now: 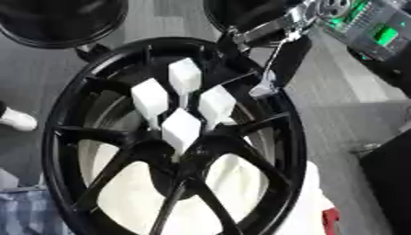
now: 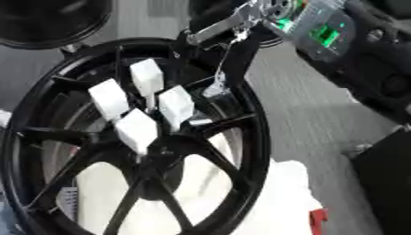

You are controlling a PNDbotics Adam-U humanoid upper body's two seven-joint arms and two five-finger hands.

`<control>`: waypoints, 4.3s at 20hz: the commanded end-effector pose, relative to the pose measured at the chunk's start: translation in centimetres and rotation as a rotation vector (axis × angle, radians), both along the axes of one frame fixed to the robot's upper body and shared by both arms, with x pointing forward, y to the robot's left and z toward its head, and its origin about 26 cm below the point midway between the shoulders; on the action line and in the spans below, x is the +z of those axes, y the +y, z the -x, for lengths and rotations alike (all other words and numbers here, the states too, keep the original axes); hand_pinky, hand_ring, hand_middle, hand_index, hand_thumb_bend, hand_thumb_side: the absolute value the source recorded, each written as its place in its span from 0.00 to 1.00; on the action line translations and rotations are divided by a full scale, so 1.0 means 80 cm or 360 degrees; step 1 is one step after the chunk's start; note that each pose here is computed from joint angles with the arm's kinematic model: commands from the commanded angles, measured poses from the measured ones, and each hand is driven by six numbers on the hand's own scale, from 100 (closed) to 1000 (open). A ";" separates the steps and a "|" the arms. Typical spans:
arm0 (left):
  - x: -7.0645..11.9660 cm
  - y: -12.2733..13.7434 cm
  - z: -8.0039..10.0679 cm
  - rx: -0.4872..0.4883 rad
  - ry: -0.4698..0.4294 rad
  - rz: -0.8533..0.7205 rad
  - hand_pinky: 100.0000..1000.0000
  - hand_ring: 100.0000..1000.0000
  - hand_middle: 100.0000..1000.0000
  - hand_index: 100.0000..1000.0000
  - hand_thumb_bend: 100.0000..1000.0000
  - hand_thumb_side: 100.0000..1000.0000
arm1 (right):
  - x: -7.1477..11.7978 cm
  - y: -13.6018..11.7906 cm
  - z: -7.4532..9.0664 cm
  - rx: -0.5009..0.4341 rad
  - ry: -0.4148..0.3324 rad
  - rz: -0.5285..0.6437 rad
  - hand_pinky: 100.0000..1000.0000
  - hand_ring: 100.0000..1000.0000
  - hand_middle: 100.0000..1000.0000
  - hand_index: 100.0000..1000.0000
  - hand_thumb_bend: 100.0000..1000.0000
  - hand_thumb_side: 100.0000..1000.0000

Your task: Pull the pin out of the wheel hub.

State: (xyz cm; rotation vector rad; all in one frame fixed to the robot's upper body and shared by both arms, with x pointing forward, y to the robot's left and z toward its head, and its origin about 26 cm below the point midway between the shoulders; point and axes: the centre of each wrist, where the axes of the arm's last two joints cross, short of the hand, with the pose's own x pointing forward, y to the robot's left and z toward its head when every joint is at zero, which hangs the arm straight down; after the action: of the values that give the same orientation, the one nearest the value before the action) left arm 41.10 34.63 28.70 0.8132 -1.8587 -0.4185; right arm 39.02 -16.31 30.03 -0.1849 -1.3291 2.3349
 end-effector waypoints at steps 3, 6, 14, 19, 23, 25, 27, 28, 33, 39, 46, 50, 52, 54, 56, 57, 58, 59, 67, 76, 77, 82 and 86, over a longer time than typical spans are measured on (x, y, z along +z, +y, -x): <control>0.016 0.006 0.005 0.0016 -0.0052 -0.0020 0.77 0.78 0.67 0.84 0.00 0.84 | 0.006 -0.002 0.001 0.0002 -0.0010 -0.0014 0.85 0.85 0.75 0.84 0.16 0.35; 0.015 0.005 0.005 0.0011 -0.0048 -0.0018 0.77 0.78 0.67 0.83 0.00 0.84 | 0.003 0.000 -0.001 0.0009 0.0003 -0.0016 0.85 0.85 0.75 0.85 0.15 0.35; 0.013 0.004 0.004 0.0006 -0.0042 -0.0007 0.77 0.78 0.67 0.83 0.00 0.85 | -0.010 0.002 -0.007 0.0010 0.0044 -0.0011 0.85 0.86 0.76 0.85 0.15 0.31; 0.013 0.003 0.004 0.0002 -0.0044 0.0001 0.77 0.77 0.67 0.83 0.00 0.85 | -0.019 0.002 -0.012 0.0004 0.0091 -0.0016 0.85 0.86 0.75 0.85 0.13 0.30; 0.012 0.002 0.003 0.0000 -0.0044 0.0007 0.77 0.78 0.67 0.83 0.00 0.85 | -0.024 0.003 -0.014 0.0013 0.0114 -0.0015 0.85 0.86 0.75 0.84 0.11 0.32; 0.012 0.002 0.003 -0.0002 -0.0044 0.0008 0.77 0.78 0.67 0.83 0.00 0.85 | -0.026 0.003 -0.015 0.0016 0.0122 -0.0017 0.84 0.85 0.75 0.84 0.10 0.32; 0.013 0.002 0.003 0.0000 -0.0044 0.0008 0.77 0.78 0.67 0.83 0.00 0.85 | -0.026 0.005 -0.014 0.0024 0.0128 -0.0023 0.84 0.85 0.75 0.84 0.08 0.33; 0.013 0.002 0.003 0.0002 -0.0043 0.0008 0.77 0.78 0.67 0.83 0.00 0.85 | -0.025 0.006 -0.014 0.0031 0.0129 -0.0027 0.84 0.85 0.75 0.84 0.08 0.33; 0.012 0.003 0.003 0.0006 -0.0039 0.0007 0.77 0.77 0.67 0.83 0.00 0.85 | -0.018 0.013 -0.010 0.0075 0.0110 -0.0040 0.83 0.84 0.76 0.84 0.07 0.36; 0.011 0.004 0.003 0.0010 -0.0031 0.0004 0.77 0.77 0.67 0.83 0.00 0.85 | -0.016 0.018 -0.008 0.0112 0.0080 -0.0029 0.83 0.84 0.76 0.84 0.08 0.36; 0.011 0.005 0.003 0.0012 -0.0028 0.0003 0.77 0.77 0.67 0.83 0.00 0.85 | -0.015 0.023 -0.005 0.0160 0.0067 -0.0016 0.82 0.82 0.74 0.82 0.10 0.36; 0.010 0.005 0.003 0.0011 -0.0024 0.0006 0.77 0.77 0.67 0.83 0.00 0.85 | -0.019 0.024 -0.005 0.0168 0.0072 -0.0006 0.80 0.78 0.61 0.78 0.11 0.33; 0.010 0.005 0.003 0.0013 -0.0024 0.0006 0.77 0.77 0.67 0.83 0.00 0.85 | -0.019 0.023 -0.006 0.0168 0.0079 -0.0015 0.79 0.75 0.54 0.76 0.09 0.32; 0.010 0.005 0.003 0.0017 -0.0023 0.0008 0.77 0.77 0.67 0.83 0.00 0.85 | -0.015 0.023 -0.006 0.0175 0.0068 -0.0030 0.74 0.64 0.41 0.66 0.13 0.26; 0.009 0.006 0.003 0.0020 -0.0022 0.0010 0.77 0.77 0.67 0.83 0.00 0.85 | -0.011 0.022 -0.006 0.0172 0.0058 -0.0044 0.71 0.57 0.37 0.61 0.11 0.27; 0.009 0.006 0.003 0.0021 -0.0021 0.0011 0.77 0.77 0.67 0.83 0.00 0.85 | -0.010 0.021 -0.007 0.0166 0.0055 -0.0051 0.68 0.53 0.35 0.59 0.10 0.26; 0.009 0.006 0.003 0.0022 -0.0020 0.0011 0.77 0.77 0.67 0.83 0.00 0.85 | -0.008 0.020 -0.007 0.0159 0.0055 -0.0059 0.66 0.50 0.34 0.58 0.10 0.24; 0.009 0.006 0.003 0.0022 -0.0020 0.0012 0.77 0.77 0.67 0.83 0.00 0.85 | -0.007 0.019 -0.008 0.0154 0.0055 -0.0065 0.62 0.47 0.33 0.57 0.11 0.21; 0.007 0.008 0.003 0.0027 -0.0011 0.0018 0.77 0.77 0.67 0.83 0.00 0.85 | -0.010 0.008 -0.013 0.0083 0.0089 -0.0082 0.63 0.55 0.47 0.69 0.17 0.00; 0.009 0.007 0.004 0.0026 -0.0019 0.0005 0.77 0.77 0.67 0.83 0.00 0.85 | -0.010 -0.002 -0.010 0.0007 0.0004 -0.0028 0.78 0.79 0.70 0.81 0.18 0.32; 0.009 0.007 0.004 0.0027 -0.0018 0.0005 0.77 0.77 0.67 0.83 0.00 0.85 | -0.011 -0.002 -0.010 -0.0001 -0.0004 -0.0016 0.78 0.79 0.71 0.82 0.18 0.32; 0.009 0.008 0.005 0.0028 -0.0020 0.0003 0.77 0.77 0.67 0.82 0.00 0.84 | -0.011 -0.004 -0.012 -0.0045 -0.0030 -0.0017 0.76 0.76 0.68 0.81 0.17 0.32; 0.009 0.008 0.005 0.0031 -0.0020 0.0002 0.77 0.77 0.67 0.82 0.00 0.84 | -0.011 -0.006 -0.014 -0.0075 -0.0043 -0.0016 0.74 0.75 0.67 0.81 0.16 0.35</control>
State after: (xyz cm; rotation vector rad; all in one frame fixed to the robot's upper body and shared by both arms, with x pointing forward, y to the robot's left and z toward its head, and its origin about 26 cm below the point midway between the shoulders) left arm 41.20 34.69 27.81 0.7929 -1.8344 -0.4065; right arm 40.06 -15.83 27.81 -0.1813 -1.3236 2.3150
